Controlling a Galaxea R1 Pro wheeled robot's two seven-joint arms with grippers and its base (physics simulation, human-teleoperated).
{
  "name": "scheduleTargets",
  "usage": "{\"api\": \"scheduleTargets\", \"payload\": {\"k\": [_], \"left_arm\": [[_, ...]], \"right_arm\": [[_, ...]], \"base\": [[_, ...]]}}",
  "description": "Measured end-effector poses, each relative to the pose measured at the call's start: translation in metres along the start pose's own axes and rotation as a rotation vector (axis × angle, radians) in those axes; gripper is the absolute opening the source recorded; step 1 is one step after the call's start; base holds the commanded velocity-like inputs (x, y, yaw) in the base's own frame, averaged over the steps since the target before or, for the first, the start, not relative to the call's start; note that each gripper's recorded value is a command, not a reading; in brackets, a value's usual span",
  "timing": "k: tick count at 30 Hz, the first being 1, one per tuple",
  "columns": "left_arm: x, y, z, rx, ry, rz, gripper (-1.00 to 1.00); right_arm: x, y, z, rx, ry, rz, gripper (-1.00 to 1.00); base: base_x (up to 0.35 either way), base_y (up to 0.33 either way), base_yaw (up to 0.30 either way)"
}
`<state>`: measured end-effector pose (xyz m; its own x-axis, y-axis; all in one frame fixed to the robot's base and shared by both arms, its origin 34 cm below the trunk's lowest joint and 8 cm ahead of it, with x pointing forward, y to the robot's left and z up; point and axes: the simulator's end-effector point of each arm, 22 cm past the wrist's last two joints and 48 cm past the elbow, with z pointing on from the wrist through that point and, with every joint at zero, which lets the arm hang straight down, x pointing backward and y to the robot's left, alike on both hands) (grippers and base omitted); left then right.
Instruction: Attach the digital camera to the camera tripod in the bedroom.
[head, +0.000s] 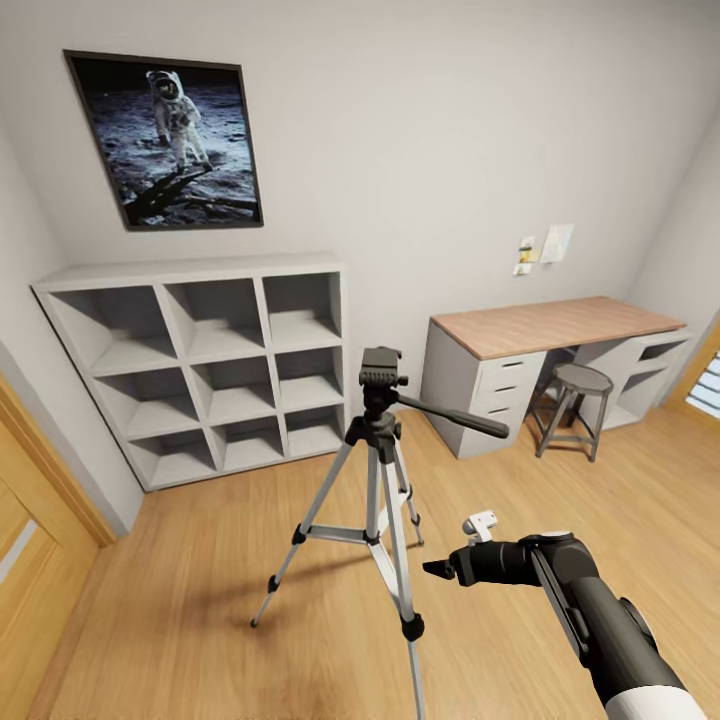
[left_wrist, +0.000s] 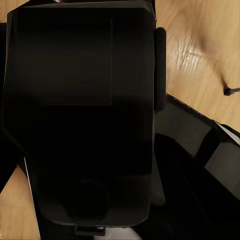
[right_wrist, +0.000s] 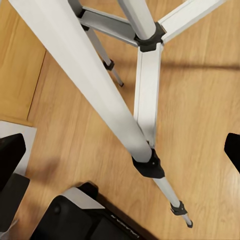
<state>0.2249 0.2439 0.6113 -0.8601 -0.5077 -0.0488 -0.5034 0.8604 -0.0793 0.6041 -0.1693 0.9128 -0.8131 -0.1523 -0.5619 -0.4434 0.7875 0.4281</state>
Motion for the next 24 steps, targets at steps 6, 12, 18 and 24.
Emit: {"api": "scheduleTargets", "payload": {"k": [6,12,18,24], "left_arm": [[0.003,0.003,0.001,-0.006,0.008,0.0,-1.0],[0.006,0.005,0.001,-0.011,0.016,-0.001,-1.0],[0.01,0.007,0.002,-0.016,0.025,-0.001,-1.0],[0.013,0.009,0.003,-0.021,0.033,-0.002,-1.0]], "right_arm": [[0.004,-0.001,0.003,-0.002,0.008,0.005,1.0],[0.007,-0.002,0.006,-0.005,0.016,0.011,1.0],[0.01,-0.005,0.009,-0.006,0.022,0.018,1.0],[0.004,0.001,0.001,-0.01,0.039,0.042,1.0]], "base": [[0.0,0.0,0.0],[0.0,0.0,0.0],[0.0,0.0,0.0],[0.0,0.0,0.0]]}}
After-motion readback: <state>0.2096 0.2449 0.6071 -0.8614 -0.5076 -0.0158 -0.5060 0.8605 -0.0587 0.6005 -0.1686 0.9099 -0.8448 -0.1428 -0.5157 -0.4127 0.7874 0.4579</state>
